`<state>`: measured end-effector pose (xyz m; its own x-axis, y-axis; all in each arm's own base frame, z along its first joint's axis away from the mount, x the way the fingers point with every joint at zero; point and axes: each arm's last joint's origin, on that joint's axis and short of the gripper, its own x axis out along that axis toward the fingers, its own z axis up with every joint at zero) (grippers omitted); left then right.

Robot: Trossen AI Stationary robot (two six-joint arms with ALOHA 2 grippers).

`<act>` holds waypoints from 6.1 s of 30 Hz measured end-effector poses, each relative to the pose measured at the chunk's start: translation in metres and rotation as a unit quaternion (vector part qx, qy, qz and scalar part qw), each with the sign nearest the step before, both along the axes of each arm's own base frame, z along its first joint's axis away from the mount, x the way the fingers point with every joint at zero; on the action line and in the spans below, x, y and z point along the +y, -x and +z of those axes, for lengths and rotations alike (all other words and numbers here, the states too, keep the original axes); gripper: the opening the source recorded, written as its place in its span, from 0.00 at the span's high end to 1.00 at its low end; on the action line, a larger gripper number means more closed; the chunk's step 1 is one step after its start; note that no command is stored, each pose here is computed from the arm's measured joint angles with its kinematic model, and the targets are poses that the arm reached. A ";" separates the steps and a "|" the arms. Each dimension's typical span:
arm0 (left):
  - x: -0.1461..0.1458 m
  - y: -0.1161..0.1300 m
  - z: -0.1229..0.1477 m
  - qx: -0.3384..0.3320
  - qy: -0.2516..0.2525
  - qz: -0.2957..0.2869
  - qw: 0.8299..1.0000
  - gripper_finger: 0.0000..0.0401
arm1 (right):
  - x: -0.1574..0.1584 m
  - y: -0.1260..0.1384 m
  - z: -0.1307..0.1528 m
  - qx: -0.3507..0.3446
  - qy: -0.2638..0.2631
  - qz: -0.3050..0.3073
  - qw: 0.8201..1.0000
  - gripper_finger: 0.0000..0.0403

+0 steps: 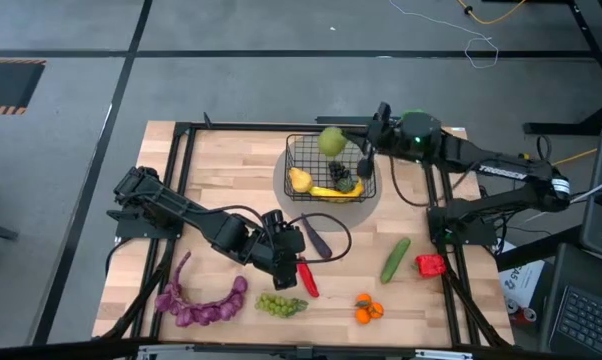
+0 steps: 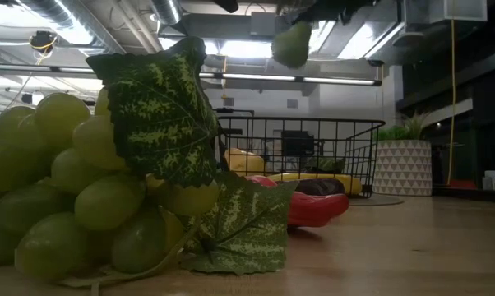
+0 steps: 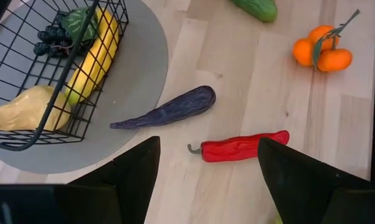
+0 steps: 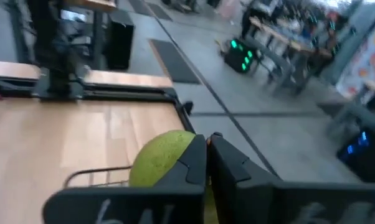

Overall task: Build produce basket
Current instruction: Put the green pear into the black wire basket, then put the red bell pepper into the black wire basket

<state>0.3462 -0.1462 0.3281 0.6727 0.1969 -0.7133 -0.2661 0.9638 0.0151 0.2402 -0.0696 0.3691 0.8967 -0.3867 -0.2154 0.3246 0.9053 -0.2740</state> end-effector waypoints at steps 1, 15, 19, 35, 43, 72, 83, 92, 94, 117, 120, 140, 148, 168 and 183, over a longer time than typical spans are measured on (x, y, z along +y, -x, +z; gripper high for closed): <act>0.000 0.000 0.000 0.001 0.000 0.000 1.000 0.34 | -0.005 -0.002 -0.003 0.002 -0.009 -0.010 1.000 0.99; 0.001 0.001 -0.001 0.010 -0.019 -0.017 1.000 0.34 | -0.040 -0.042 -0.065 0.064 -0.107 -0.029 0.992 0.98; 0.001 0.001 -0.001 0.010 -0.020 -0.018 1.000 0.34 | -0.042 -0.049 -0.076 0.082 -0.112 -0.031 0.990 0.98; 0.001 0.001 -0.001 0.010 -0.020 -0.018 1.000 0.34 | -0.041 -0.047 -0.070 0.112 -0.122 -0.032 0.986 0.84; 0.001 0.001 -0.001 0.013 -0.021 -0.018 1.000 0.34 | -0.032 -0.024 -0.041 0.161 -0.181 -0.056 0.969 0.70; 0.001 0.002 -0.001 0.017 -0.023 -0.018 0.999 0.34 | 0.113 0.089 -0.070 0.474 -0.394 -0.049 0.786 0.69; 0.002 0.001 -0.001 0.017 -0.023 -0.017 0.999 0.34 | 0.163 0.101 -0.142 0.506 -0.405 0.022 0.761 0.69; 0.002 0.001 -0.001 0.019 -0.032 -0.026 0.999 0.34 | 0.175 0.114 -0.171 0.535 -0.401 0.060 0.741 0.69; 0.002 0.001 -0.001 0.021 -0.039 -0.034 0.998 0.34 | 0.175 0.113 -0.175 0.531 -0.395 0.073 0.746 0.69; 0.002 0.001 -0.001 0.022 -0.040 -0.035 0.998 0.34 | 0.182 0.102 -0.204 0.574 -0.317 0.060 0.753 0.69; 0.002 0.001 -0.001 0.022 -0.040 -0.035 0.998 0.34 | 0.183 0.100 -0.210 0.584 -0.310 0.050 0.748 0.69; 0.002 0.001 -0.001 0.022 -0.040 -0.035 0.998 0.34 | 0.191 0.094 -0.210 0.613 -0.320 0.060 0.720 0.96; 0.002 0.001 -0.001 0.022 -0.040 -0.035 0.998 0.34 | 0.196 0.086 -0.193 0.613 -0.264 0.141 0.731 0.97; 0.002 0.001 -0.001 0.020 -0.044 -0.033 0.998 0.34 | 0.189 0.041 -0.066 0.332 0.308 0.004 0.892 0.96; 0.025 -0.008 0.001 0.024 -0.121 -0.034 0.992 0.34 | 0.100 0.031 -0.015 0.230 0.170 0.076 0.955 0.96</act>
